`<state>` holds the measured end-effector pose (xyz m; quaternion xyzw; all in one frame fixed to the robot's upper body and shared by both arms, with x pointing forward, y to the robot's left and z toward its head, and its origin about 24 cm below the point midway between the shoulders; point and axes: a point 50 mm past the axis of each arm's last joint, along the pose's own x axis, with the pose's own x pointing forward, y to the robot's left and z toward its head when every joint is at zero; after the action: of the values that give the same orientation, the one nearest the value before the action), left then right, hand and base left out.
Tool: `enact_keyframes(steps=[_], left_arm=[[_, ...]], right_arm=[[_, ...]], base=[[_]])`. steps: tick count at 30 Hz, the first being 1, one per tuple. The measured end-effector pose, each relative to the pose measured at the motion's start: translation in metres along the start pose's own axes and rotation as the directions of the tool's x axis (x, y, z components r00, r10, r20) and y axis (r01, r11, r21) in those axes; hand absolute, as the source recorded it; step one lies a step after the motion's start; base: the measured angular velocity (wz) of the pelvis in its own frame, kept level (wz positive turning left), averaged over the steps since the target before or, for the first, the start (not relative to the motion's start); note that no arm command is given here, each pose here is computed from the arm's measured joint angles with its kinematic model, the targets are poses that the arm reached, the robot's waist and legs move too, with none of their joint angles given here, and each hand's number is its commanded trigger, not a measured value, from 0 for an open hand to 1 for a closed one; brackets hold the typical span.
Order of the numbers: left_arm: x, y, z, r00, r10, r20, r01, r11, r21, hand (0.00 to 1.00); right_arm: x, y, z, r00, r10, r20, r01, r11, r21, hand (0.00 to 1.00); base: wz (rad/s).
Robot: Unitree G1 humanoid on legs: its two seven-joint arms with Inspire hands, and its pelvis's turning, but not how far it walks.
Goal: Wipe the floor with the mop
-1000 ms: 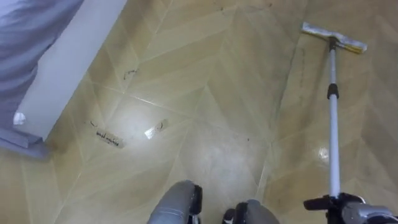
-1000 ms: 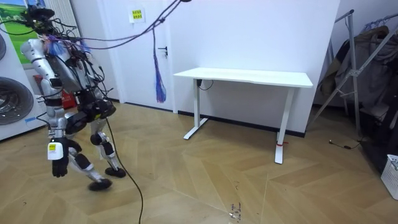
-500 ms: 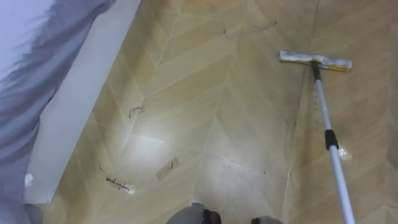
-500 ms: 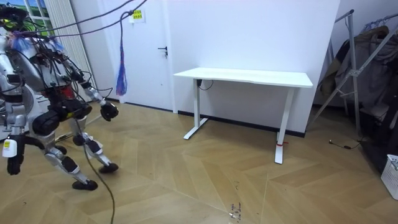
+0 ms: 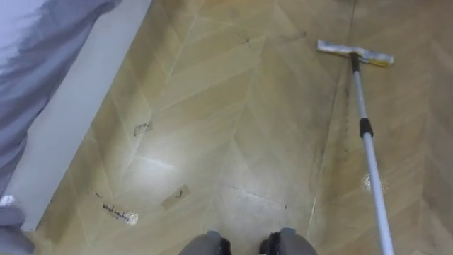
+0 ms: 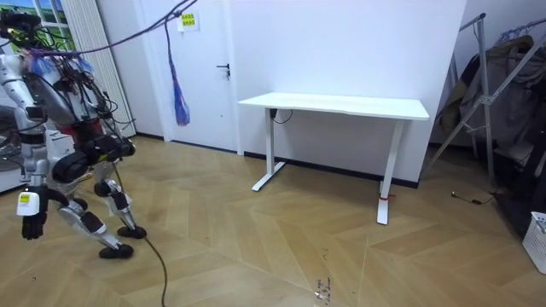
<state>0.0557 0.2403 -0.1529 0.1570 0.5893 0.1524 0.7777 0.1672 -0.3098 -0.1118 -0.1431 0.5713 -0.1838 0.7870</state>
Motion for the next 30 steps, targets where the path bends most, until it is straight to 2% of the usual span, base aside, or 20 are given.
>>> enact_keyframes(steps=[2,4,7,11,12,14,16,20,24,27,30], left_arm=[[-0.001,0.002,-0.007,1.0,0.005,-0.02,-0.004,1.0,0.01,0.0],[-0.002,0.0,-0.011,1.0,-0.01,-0.027,0.011,1.0,0.017,0.0],[-0.003,-0.006,-0.016,0.997,-0.058,-0.045,0.059,0.998,0.019,0.0],[0.0,-0.016,0.007,0.997,-0.072,0.008,0.072,0.997,0.008,0.0],[0.0,-0.018,0.01,0.997,-0.077,0.018,0.077,0.997,0.001,0.0],[-0.001,-0.025,0.027,0.994,-0.091,0.066,0.093,0.995,-0.019,0.0],[-0.001,-0.027,0.033,0.992,-0.083,0.092,0.087,0.995,-0.039,0.0],[-0.004,-0.038,0.026,0.993,-0.1,0.066,0.104,0.993,-0.053,0.0],[-0.003,-0.038,0.019,0.995,-0.091,0.035,0.093,0.994,-0.056,0.0],[-0.001,-0.033,0.013,0.997,-0.073,0.004,0.073,0.996,-0.049,0.0],[0.003,-0.022,0.011,0.999,-0.032,-0.019,0.031,0.999,-0.039,0.0]], right_arm=[[-0.002,0.004,0.015,0.998,0.05,0.047,-0.054,0.996,0.073,1.0],[-0.001,0.007,0.005,0.996,0.082,0.025,-0.085,0.991,0.101,1.0],[0.002,0.006,-0.039,0.993,0.096,-0.065,-0.089,0.991,0.102,1.0],[-0.005,-0.006,-0.122,0.954,0.036,-0.296,-0.025,0.999,0.042,1.0],[-0.007,-0.006,-0.133,0.945,0.031,-0.326,-0.023,0.999,0.026,1.0],[-0.016,0.006,-0.164,0.909,0.043,-0.415,-0.042,0.999,0.011,1.0],[-0.021,0.024,-0.174,0.895,0.076,-0.439,-0.074,0.997,0.02,1.0],[-0.019,0.04,-0.163,0.914,0.078,-0.398,-0.093,0.995,-0.019,1.0],[-0.016,0.041,-0.146,0.919,0.051,-0.39,-0.071,0.997,-0.037,1.0],[-0.009,0.037,-0.111,0.936,0.033,-0.35,-0.045,0.999,-0.027,1.0],[-0.003,0.032,-0.064,0.968,0.029,-0.248,-0.03,1.0,0.001,1.0]], base=[[0.07],[0.25],[0.13],[-0.03],[0.0],[0.0],[-0.53],[-0.82],[0.07],[0.1],[0.17]])
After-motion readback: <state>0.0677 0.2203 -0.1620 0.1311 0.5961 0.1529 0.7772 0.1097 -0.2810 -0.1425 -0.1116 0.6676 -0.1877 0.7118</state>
